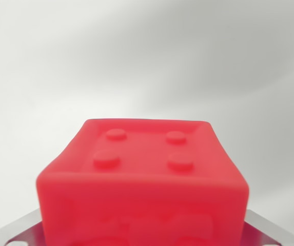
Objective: Destack cube
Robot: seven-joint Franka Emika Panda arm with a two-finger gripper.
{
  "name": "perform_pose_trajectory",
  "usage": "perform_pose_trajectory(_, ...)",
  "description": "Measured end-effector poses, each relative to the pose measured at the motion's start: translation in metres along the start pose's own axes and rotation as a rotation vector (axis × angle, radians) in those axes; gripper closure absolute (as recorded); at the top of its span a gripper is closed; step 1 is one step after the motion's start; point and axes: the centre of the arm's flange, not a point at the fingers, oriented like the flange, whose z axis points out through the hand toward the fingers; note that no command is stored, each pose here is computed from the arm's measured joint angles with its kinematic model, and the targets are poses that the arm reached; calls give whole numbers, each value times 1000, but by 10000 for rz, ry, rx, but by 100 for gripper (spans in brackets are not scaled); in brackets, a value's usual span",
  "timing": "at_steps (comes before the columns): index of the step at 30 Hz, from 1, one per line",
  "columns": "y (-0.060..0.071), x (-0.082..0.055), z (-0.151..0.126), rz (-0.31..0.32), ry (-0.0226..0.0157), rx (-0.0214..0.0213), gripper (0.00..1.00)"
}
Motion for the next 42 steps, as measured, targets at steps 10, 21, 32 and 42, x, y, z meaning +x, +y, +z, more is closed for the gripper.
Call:
perform_pose_trajectory(10, -15, -10, 6, 98, -2, -8, 100)
perform_pose_trajectory(21, -32, -22, 12, 205, 0, 4, 100)
perform_pose_trajectory(32, -48, -33, 17, 314, -1, 1, 100)
perform_pose_trajectory(42, -63, -43, 23, 402, -2, -5, 100)
